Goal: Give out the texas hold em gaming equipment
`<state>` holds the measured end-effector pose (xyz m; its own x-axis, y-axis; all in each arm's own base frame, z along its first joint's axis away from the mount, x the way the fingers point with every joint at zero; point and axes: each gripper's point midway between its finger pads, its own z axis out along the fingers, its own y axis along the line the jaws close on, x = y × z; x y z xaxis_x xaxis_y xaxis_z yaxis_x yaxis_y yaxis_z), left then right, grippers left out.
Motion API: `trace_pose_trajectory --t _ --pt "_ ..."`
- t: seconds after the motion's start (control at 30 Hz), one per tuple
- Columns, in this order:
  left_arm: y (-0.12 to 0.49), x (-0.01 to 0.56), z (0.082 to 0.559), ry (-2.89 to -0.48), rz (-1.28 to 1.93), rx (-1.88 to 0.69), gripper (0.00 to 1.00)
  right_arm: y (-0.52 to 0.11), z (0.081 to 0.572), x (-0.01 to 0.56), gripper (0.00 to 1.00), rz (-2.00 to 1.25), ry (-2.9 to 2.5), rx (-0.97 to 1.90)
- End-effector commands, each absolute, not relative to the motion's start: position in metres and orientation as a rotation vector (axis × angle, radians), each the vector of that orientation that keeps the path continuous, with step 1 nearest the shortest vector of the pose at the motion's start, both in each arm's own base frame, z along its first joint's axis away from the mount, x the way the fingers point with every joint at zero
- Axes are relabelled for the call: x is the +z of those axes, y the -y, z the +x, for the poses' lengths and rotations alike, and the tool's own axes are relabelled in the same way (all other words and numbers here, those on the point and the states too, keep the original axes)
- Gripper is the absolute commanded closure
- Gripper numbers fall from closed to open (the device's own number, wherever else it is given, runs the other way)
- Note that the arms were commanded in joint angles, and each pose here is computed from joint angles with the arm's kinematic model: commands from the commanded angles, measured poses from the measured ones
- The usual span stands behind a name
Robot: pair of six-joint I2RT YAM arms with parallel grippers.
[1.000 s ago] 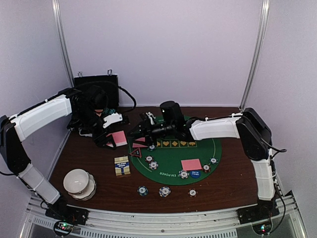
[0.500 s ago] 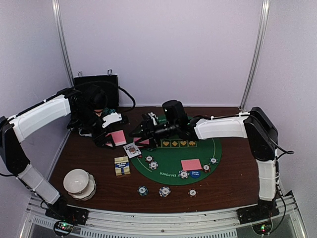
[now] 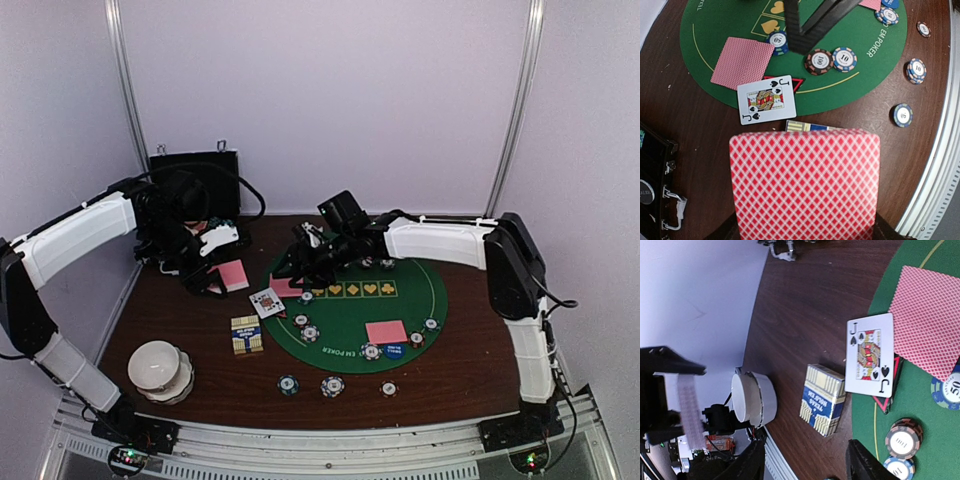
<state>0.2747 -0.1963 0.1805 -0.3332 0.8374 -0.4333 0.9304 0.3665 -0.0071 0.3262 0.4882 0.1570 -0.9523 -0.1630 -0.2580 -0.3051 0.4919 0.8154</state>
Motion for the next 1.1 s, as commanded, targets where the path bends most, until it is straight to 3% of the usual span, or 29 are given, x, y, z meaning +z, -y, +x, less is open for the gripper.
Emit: trace_pose_trajectory --t 0.0,0.5,1.07 --pt "0.191 0.194 0.276 -2.226 1.523 -0.341 1.0 -0.483 0.335 0.103 0.46 -0.422 -2.729 1.284" --pt "0.191 0.194 0.273 -2.228 1.524 -0.369 1.0 -0.494 0.354 0.057 0.54 -0.378 -2.794 1.301" --pt "0.19 0.193 0.272 -2.231 1.522 -0.363 1.0 -0.512 0.357 0.05 0.63 -0.342 -2.785 1.442"
